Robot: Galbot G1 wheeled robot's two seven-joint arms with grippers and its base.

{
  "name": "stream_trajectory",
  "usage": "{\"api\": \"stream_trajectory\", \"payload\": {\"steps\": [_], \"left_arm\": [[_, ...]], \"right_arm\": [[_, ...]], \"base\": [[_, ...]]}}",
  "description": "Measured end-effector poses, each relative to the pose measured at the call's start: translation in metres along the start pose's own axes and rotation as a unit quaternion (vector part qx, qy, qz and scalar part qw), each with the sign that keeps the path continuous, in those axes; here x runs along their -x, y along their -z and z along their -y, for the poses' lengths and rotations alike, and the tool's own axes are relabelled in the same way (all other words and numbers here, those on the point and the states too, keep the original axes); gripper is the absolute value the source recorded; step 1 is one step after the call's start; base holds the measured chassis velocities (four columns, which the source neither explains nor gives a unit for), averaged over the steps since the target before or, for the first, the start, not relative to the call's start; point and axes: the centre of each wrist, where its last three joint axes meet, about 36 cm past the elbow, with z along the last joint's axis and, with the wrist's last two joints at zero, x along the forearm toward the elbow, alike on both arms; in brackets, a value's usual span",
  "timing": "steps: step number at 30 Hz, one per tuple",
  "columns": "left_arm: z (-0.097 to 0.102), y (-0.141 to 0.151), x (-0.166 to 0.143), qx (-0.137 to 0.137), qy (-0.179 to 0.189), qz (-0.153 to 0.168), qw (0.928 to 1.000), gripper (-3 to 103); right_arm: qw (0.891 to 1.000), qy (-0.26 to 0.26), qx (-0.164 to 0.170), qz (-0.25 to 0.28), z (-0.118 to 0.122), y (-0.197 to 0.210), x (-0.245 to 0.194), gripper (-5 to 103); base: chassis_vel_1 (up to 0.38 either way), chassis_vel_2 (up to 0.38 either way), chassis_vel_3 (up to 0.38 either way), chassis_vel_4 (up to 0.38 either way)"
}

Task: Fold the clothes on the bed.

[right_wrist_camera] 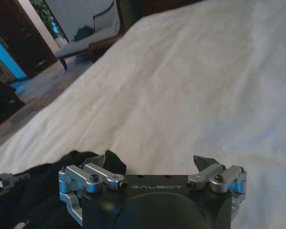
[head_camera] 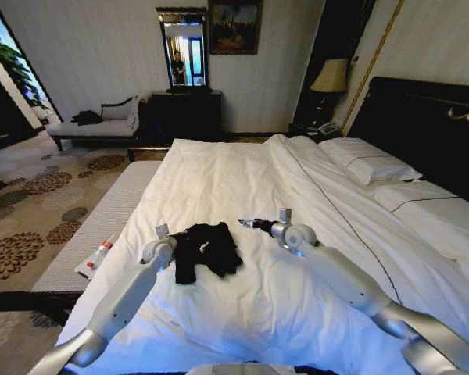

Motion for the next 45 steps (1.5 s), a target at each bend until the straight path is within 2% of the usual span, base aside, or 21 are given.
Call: {"api": "stream_trajectory", "payload": {"steps": [8, 26, 27, 29, 31, 32, 34, 35, 38, 40, 43, 44, 45], "left_arm": [[-0.001, 0.001, 0.004, -0.001, -0.001, -0.001, 1.0, 1], [0.002, -0.003, 0.003, -0.002, -0.009, -0.003, 1.0, 1], [0.002, -0.003, 0.003, -0.002, -0.009, -0.003, 1.0, 1], [0.002, -0.003, 0.003, -0.002, -0.009, -0.003, 1.0, 1], [0.002, -0.002, 0.003, -0.002, -0.009, -0.002, 1.0, 1], [0.001, -0.002, 0.003, -0.002, -0.009, -0.002, 1.0, 1], [0.001, -0.002, 0.004, -0.002, -0.009, -0.002, 1.0, 1], [0.001, -0.002, 0.004, -0.002, -0.009, -0.002, 1.0, 1], [0.001, -0.003, 0.004, -0.002, -0.008, -0.002, 1.0, 1], [0.001, -0.003, 0.004, -0.002, -0.008, -0.002, 1.0, 1], [0.001, -0.004, 0.004, -0.003, -0.008, -0.001, 1.0, 1], [0.001, -0.004, 0.004, -0.003, -0.008, -0.001, 1.0, 1], [0.002, -0.004, 0.004, -0.003, -0.008, -0.001, 1.0, 1]], "right_arm": [[1.0, 0.003, -0.002, -0.019, -0.013, -0.007, 0.035, 100], [0.999, 0.025, 0.009, -0.042, -0.047, -0.018, 0.064, 100], [0.999, 0.027, 0.01, -0.042, -0.049, -0.018, 0.065, 103], [0.999, 0.029, 0.013, -0.043, -0.051, -0.019, 0.066, 100], [0.998, 0.032, 0.017, -0.045, -0.055, -0.019, 0.068, 91], [0.998, 0.033, 0.018, -0.046, -0.055, -0.02, 0.069, 91], [0.998, 0.033, 0.019, -0.047, -0.056, -0.02, 0.07, 80], [0.998, 0.033, 0.019, -0.047, -0.056, -0.02, 0.07, 80], [0.998, 0.032, 0.019, -0.047, -0.055, -0.02, 0.07, 63], [0.998, 0.031, 0.019, -0.047, -0.054, -0.02, 0.069, 63], [0.998, 0.026, 0.018, -0.047, -0.048, -0.019, 0.065, 47], [0.998, 0.026, 0.018, -0.047, -0.048, -0.019, 0.065, 47], [0.998, 0.025, 0.019, -0.047, -0.047, -0.019, 0.064, 41]], "base": [[0.0, 0.0, 0.0, 0.0], [0.0, 0.0, 0.0, 0.0], [0.0, 0.0, 0.0, 0.0], [0.0, 0.0, 0.0, 0.0], [0.0, 0.0, 0.0, 0.0], [0.0, 0.0, 0.0, 0.0], [0.0, 0.0, 0.0, 0.0], [0.0, 0.0, 0.0, 0.0], [0.0, 0.0, 0.0, 0.0], [0.0, 0.0, 0.0, 0.0], [0.0, 0.0, 0.0, 0.0], [0.0, 0.0, 0.0, 0.0], [0.0, 0.0, 0.0, 0.0]]}}
